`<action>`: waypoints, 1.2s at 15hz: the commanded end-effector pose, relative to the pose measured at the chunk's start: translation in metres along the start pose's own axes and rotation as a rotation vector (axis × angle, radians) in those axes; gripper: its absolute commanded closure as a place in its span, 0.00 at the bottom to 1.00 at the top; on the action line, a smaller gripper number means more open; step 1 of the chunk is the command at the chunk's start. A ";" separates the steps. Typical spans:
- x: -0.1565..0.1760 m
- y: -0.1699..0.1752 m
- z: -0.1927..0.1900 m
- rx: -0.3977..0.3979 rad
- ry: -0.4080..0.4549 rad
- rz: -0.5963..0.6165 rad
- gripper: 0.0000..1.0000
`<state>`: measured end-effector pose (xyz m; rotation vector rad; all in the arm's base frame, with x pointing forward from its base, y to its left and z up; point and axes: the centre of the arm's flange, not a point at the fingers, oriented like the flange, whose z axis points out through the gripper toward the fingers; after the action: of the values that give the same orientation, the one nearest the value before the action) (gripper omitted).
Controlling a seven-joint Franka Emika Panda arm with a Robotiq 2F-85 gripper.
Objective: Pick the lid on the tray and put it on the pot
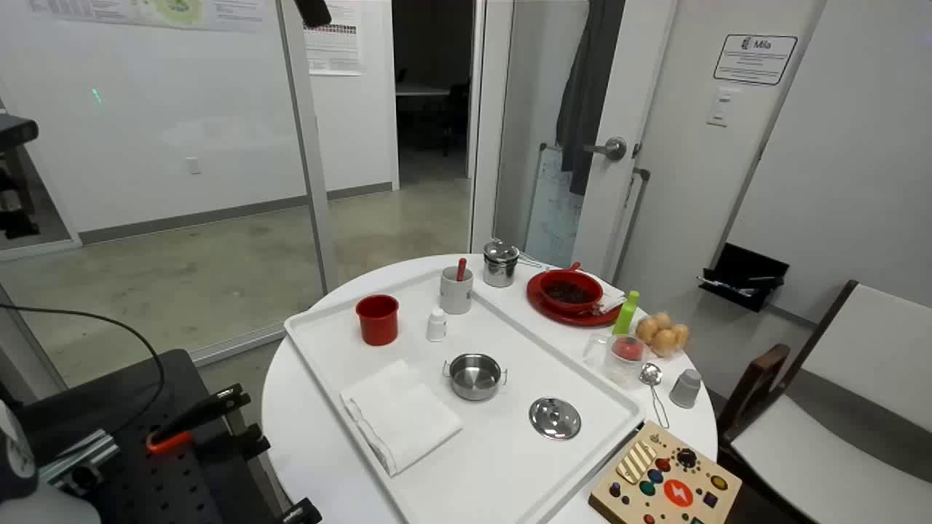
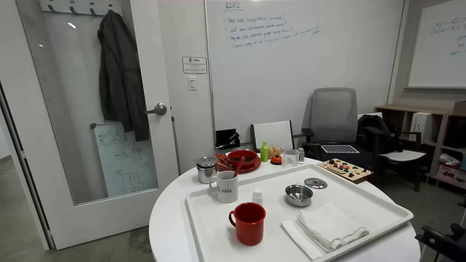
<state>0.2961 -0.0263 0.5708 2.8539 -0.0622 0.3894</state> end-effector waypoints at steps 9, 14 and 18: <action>0.012 -0.005 0.014 -0.019 -0.048 -0.080 0.00; 0.044 -0.020 0.063 -0.071 -0.089 -0.114 0.00; 0.070 -0.026 0.101 -0.047 -0.021 -0.111 0.00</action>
<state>0.3597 -0.0230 0.5094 2.8087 0.0818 0.2772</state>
